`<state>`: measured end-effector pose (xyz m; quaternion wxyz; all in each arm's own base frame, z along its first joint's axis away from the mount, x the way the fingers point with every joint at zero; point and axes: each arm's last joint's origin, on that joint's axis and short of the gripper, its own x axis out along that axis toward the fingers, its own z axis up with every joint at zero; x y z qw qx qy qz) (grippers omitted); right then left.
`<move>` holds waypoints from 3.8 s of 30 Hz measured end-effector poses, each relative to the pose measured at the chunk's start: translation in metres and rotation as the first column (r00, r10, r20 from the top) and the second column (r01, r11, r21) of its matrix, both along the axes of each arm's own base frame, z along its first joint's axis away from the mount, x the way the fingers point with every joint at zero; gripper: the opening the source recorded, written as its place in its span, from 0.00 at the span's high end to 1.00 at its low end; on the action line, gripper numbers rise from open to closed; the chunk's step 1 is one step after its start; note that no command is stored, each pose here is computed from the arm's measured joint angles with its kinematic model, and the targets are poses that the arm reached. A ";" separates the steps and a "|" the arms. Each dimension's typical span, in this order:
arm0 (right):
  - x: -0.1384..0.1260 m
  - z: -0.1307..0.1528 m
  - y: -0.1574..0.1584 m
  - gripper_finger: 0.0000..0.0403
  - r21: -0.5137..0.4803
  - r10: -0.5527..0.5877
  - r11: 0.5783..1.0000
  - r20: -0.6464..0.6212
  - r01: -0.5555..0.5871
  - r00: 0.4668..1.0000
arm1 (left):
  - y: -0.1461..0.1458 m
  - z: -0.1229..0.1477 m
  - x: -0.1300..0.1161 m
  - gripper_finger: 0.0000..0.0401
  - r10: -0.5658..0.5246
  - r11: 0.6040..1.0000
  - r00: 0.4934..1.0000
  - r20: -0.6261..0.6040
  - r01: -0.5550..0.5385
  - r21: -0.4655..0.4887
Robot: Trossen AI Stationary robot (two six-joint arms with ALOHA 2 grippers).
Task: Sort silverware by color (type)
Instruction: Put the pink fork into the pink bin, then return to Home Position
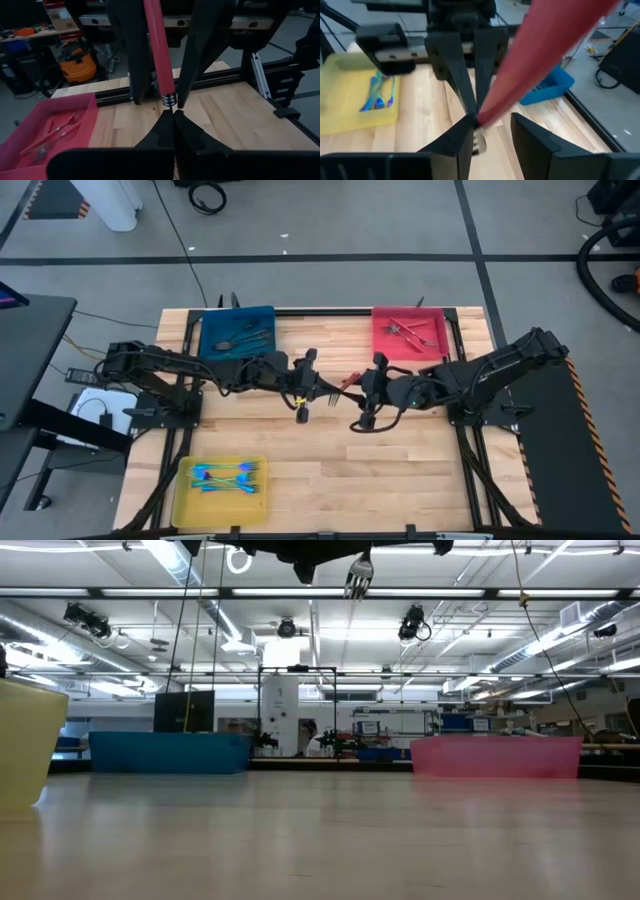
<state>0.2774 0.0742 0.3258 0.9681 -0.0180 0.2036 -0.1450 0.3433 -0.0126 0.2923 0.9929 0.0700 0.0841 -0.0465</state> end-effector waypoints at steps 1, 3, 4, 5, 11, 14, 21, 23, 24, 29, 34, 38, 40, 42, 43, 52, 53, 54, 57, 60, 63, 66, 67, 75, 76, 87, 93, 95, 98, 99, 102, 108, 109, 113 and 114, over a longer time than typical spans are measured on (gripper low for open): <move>0.001 0.001 0.000 0.65 0.006 0.004 1.000 0.010 -0.004 1.000 | 0.000 0.000 0.000 1.00 0.000 1.000 1.000 0.000 0.000 0.000; 0.002 0.002 0.000 0.65 0.020 0.028 0.999 0.025 -0.028 0.999 | 0.001 0.000 0.000 1.00 0.001 1.000 1.000 -0.003 -0.001 0.000; 0.002 0.003 0.001 0.65 0.020 0.041 0.999 0.028 -0.042 0.999 | 0.001 0.000 0.000 1.00 0.002 1.000 1.000 -0.003 -0.002 0.000; 0.002 0.003 0.001 0.65 0.016 0.049 0.999 0.030 -0.050 0.998 | 0.001 0.000 0.000 1.00 0.002 1.000 1.000 -0.002 -0.002 0.001; 0.005 0.004 -0.007 0.69 0.027 0.017 0.999 0.044 -0.018 0.999 | 0.001 0.000 0.000 1.00 0.007 1.000 1.000 -0.003 -0.007 0.002; 0.006 0.004 -0.010 0.77 0.042 -0.002 0.999 0.047 0.000 0.999 | 0.001 0.000 0.000 1.00 0.009 1.000 1.000 -0.002 -0.009 0.002; 0.006 0.004 -0.012 0.90 0.044 -0.004 0.999 0.043 0.002 0.999 | 0.006 -0.001 0.000 1.00 0.019 1.000 1.000 -0.005 -0.019 0.013; 0.006 0.003 -0.014 0.90 0.038 -0.014 0.999 0.035 0.013 0.999 | 0.011 -0.001 0.000 1.00 0.030 0.999 0.999 -0.014 -0.030 0.013; 0.006 0.003 -0.016 0.90 0.035 -0.020 0.999 0.030 0.019 0.999 | 0.014 -0.002 0.000 1.00 0.038 0.999 0.999 -0.020 -0.038 0.013; 0.007 0.000 -0.028 0.90 -0.015 -0.069 0.998 -0.012 0.068 0.998 | 0.028 -0.007 -0.002 0.92 0.079 0.997 0.994 -0.073 -0.079 0.009; 0.001 -0.010 -0.050 0.90 -0.084 -0.200 0.978 -0.128 0.190 0.971 | 0.036 -0.012 -0.004 0.82 0.103 0.995 0.986 -0.128 -0.104 -0.001; -0.007 -0.020 -0.076 0.90 -0.101 -0.315 0.949 -0.248 0.299 0.916 | 0.037 -0.016 -0.006 0.77 0.109 0.994 0.978 -0.179 -0.111 -0.001; -0.012 -0.025 -0.090 0.90 -0.109 -0.372 0.928 -0.303 0.356 0.877 | 0.037 -0.016 -0.008 0.76 0.109 0.994 0.974 -0.200 -0.112 0.000; -0.018 -0.030 -0.103 0.90 -0.128 -0.420 0.906 -0.367 0.403 0.830 | 0.037 -0.014 -0.012 0.76 0.109 0.994 0.970 -0.217 -0.112 0.001; -0.022 -0.031 -0.110 0.90 -0.137 -0.443 0.895 -0.393 0.425 0.806 | 0.037 -0.013 -0.014 0.76 0.109 0.994 0.970 -0.218 -0.112 0.001; -0.052 -0.045 -0.172 0.90 -0.192 -0.583 0.776 -0.580 0.601 0.568 | 0.049 0.014 -0.050 0.76 0.156 0.987 0.955 -0.253 -0.158 0.014; -0.054 -0.047 -0.178 0.90 -0.202 -0.590 0.766 -0.597 0.611 0.544 | 0.051 0.017 -0.056 0.76 0.164 0.986 0.950 -0.265 -0.166 0.014; -0.056 -0.050 -0.184 0.90 -0.207 -0.594 0.757 -0.613 0.620 0.521 | 0.052 0.019 -0.062 0.76 0.173 0.984 0.944 -0.281 -0.176 0.014; -0.059 -0.059 -0.200 0.90 -0.222 -0.587 0.746 -0.664 0.628 0.463 | 0.056 0.028 -0.077 0.76 0.194 0.980 0.937 -0.291 -0.199 0.012; -0.059 -0.073 -0.214 0.90 -0.238 -0.566 0.739 -0.726 0.630 0.390 | 0.058 0.032 -0.090 0.76 0.206 0.977 0.924 -0.321 -0.213 0.013; -0.060 -0.088 -0.225 0.89 -0.262 -0.546 0.729 -0.780 0.632 0.306 | 0.055 0.033 -0.103 0.76 0.202 0.977 0.908 -0.368 -0.212 0.014; -0.059 -0.102 -0.234 0.87 -0.263 -0.518 0.725 -0.817 0.637 0.252 | 0.052 0.034 -0.112 0.76 0.193 0.979 0.897 -0.398 -0.206 0.012; -0.058 -0.106 -0.236 0.86 -0.256 -0.504 0.727 -0.829 0.638 0.241 | 0.052 0.035 -0.114 0.76 0.193 0.978 0.893 -0.406 -0.208 0.008; -0.054 -0.128 -0.242 0.83 -0.264 -0.459 0.732 -0.872 0.628 0.169 | 0.048 0.030 -0.122 0.76 0.188 0.973 0.859 -0.477 -0.230 -0.032; -0.054 -0.128 -0.243 0.83 -0.271 -0.464 0.729 -0.870 0.629 0.164 | 0.047 0.028 -0.122 0.76 0.186 0.972 0.857 -0.480 -0.232 -0.037; -0.056 -0.126 -0.243 0.78 -0.229 -0.451 0.717 -0.873 0.659 0.188 | 0.042 -0.015 -0.129 0.76 0.177 0.967 0.814 -0.553 -0.250 -0.058; -0.056 -0.125 -0.243 0.70 -0.233 -0.457 0.710 -0.870 0.664 0.183 | 0.042 -0.025 -0.134 0.76 0.182 0.960 0.809 -0.559 -0.269 -0.076; -0.057 -0.125 -0.243 0.67 -0.253 -0.469 0.707 -0.867 0.660 0.170 | 0.041 -0.020 -0.132 0.76 0.186 0.958 0.840 -0.511 -0.271 -0.097; -0.057 -0.124 -0.241 0.63 -0.279 -0.478 0.709 -0.866 0.648 0.149 | 0.036 -0.009 -0.131 0.76 0.175 0.964 0.889 -0.423 -0.243 -0.112; -0.057 -0.122 -0.240 0.63 -0.284 -0.474 0.709 -0.870 0.645 0.138 | 0.035 -0.006 -0.133 0.76 0.170 0.966 0.898 -0.406 -0.234 -0.112; -0.056 -0.112 -0.234 0.62 -0.263 -0.450 0.698 -0.884 0.666 0.123 | 0.031 0.005 -0.140 0.76 0.160 0.970 0.927 -0.339 -0.211 -0.119; -0.051 -0.078 -0.212 0.62 -0.153 -0.456 0.696 -0.849 0.702 0.267 | 0.020 0.018 -0.164 0.76 0.154 0.975 0.957 -0.246 -0.187 -0.118; -0.050 -0.072 -0.206 0.62 -0.144 -0.475 0.705 -0.823 0.694 0.312 | 0.018 0.019 -0.169 0.76 0.161 0.975 0.961 -0.224 -0.191 -0.114; -0.054 -0.044 -0.183 0.62 -0.085 -0.534 0.750 -0.663 0.656 0.524 | 0.012 0.003 -0.189 0.76 0.236 0.958 0.957 -0.168 -0.258 -0.127; -0.056 -0.037 -0.176 0.62 -0.065 -0.537 0.768 -0.609 0.637 0.584 | 0.011 -0.004 -0.194 0.76 0.241 0.956 0.958 -0.154 -0.262 -0.135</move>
